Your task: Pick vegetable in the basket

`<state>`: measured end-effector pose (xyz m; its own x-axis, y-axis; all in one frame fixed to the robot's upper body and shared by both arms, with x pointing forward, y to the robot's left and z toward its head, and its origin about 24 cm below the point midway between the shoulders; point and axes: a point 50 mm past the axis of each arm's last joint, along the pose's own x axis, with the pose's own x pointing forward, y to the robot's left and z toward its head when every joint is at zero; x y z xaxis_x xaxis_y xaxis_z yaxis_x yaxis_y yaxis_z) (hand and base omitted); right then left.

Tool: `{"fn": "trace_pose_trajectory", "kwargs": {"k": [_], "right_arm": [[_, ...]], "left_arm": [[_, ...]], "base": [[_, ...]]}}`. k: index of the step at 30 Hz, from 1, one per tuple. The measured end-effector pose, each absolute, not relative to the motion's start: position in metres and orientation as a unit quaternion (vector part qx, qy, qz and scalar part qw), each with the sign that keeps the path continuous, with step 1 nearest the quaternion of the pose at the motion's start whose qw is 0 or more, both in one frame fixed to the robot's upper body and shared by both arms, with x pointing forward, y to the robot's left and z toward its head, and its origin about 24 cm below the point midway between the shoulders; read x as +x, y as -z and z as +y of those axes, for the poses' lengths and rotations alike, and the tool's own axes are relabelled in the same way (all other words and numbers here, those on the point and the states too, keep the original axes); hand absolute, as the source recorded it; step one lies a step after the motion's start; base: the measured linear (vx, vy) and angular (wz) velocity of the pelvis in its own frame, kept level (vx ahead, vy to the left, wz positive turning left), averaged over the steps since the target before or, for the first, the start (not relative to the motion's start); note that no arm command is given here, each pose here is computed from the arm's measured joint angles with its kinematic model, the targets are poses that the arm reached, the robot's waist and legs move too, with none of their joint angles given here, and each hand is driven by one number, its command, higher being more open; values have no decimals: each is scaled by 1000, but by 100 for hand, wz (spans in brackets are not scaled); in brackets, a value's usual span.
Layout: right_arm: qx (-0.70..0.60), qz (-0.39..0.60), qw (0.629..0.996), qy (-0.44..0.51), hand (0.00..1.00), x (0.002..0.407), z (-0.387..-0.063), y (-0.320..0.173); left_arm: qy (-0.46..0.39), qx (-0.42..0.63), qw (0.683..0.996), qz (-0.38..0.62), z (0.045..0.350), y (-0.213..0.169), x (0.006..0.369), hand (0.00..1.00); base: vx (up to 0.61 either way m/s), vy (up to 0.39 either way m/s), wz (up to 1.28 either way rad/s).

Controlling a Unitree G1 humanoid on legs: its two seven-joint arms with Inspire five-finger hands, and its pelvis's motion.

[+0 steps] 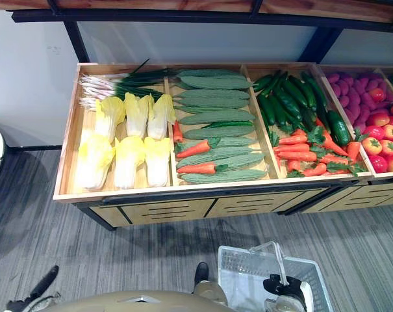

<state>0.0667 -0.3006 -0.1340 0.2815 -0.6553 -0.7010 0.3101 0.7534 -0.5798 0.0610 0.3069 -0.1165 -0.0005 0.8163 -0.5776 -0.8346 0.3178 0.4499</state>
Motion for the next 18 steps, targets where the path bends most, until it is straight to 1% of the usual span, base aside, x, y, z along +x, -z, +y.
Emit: {"fn": "trace_pose_trajectory", "kwargs": {"k": [3, 4, 9, 11, 16, 18], "right_arm": [[-166, 509, 779, 326, 0, 67, -304, 132], [-165, 511, 777, 328, 0, 65, -304, 132], [-164, 509, 777, 332, 0, 65, -305, 132], [-163, 508, 777, 335, 0, 66, -306, 131], [-164, 508, 777, 335, 0, 65, -307, 131], [-165, 508, 777, 334, 0, 65, -307, 131]], "left_arm": [[-611, 4, 714, 341, 319, 98, 74, 100], [-624, 7, 719, 306, 323, 86, 84, 100], [-661, 9, 722, 205, 328, 50, 102, 100], [-671, 17, 719, 181, 329, 40, 106, 100], [-676, 25, 726, 126, 322, 17, 117, 100], [-660, 34, 743, 106, 315, 9, 126, 100]], "base": [[-27, 2, -2], [-33, -3, -3], [0, 0, 0], [0, 0, 0], [11, 5, -7], [-10, 4, -19]]}}
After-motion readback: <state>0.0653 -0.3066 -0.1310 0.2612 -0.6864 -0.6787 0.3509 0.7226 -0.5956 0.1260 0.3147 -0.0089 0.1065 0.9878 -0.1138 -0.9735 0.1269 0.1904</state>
